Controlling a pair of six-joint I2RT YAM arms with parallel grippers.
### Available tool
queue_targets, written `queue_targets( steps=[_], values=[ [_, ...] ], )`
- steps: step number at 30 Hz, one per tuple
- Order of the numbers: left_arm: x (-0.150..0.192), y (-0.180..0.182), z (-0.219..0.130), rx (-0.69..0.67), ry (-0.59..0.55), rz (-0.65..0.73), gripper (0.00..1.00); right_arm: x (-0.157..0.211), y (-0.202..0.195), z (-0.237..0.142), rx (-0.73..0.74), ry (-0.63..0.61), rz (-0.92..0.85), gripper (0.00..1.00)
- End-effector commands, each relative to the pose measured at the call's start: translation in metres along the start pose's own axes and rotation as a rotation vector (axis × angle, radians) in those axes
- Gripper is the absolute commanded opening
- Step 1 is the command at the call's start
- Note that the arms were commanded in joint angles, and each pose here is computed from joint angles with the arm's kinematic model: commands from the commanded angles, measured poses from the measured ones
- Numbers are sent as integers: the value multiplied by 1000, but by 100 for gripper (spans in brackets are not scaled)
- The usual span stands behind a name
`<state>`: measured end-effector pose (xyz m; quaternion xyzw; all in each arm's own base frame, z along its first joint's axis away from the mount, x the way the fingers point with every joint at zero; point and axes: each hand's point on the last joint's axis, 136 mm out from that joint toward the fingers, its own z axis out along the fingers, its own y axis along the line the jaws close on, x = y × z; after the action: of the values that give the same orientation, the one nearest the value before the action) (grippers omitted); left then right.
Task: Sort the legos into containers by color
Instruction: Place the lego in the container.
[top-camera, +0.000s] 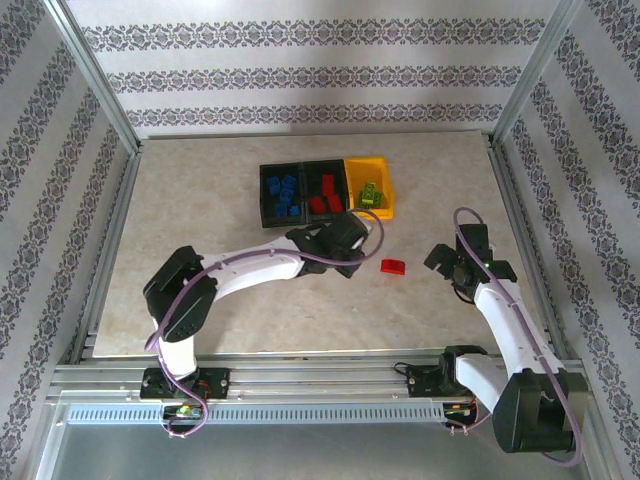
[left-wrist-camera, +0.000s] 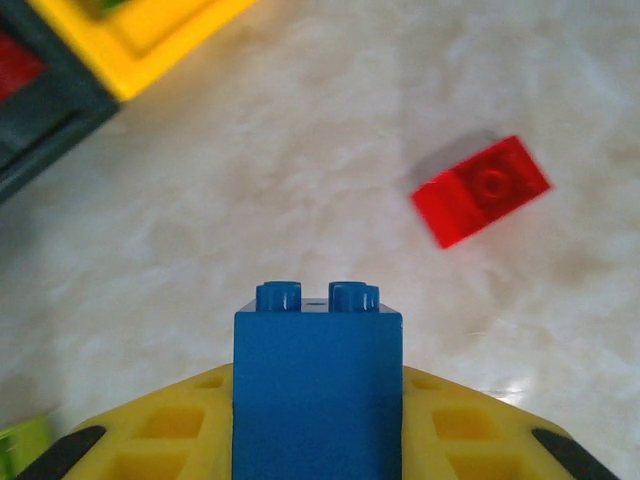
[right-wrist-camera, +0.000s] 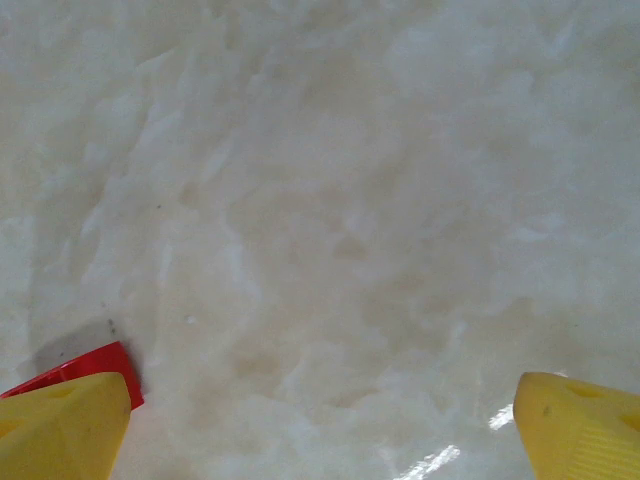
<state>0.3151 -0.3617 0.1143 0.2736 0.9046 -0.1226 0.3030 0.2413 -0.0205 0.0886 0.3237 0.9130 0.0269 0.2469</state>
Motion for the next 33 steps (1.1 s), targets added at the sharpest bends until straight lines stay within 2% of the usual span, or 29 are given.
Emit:
queue_targets(
  steps=[1,17,23,33],
  values=[
    [-19,31,-17,-42,-85,-108,32,-3,9,-1,0,-20,-11,98],
    [-24,170,-48,-279,-127,-334,32,9,57,-14,-18,-77,-210,98],
    [-33,207,-47,-357,-114,-364,33,20,68,-15,-18,-79,-270,98],
    [-46,253,-34,-412,-89,-415,33,29,77,-10,-1,-61,-303,98]
  ],
)
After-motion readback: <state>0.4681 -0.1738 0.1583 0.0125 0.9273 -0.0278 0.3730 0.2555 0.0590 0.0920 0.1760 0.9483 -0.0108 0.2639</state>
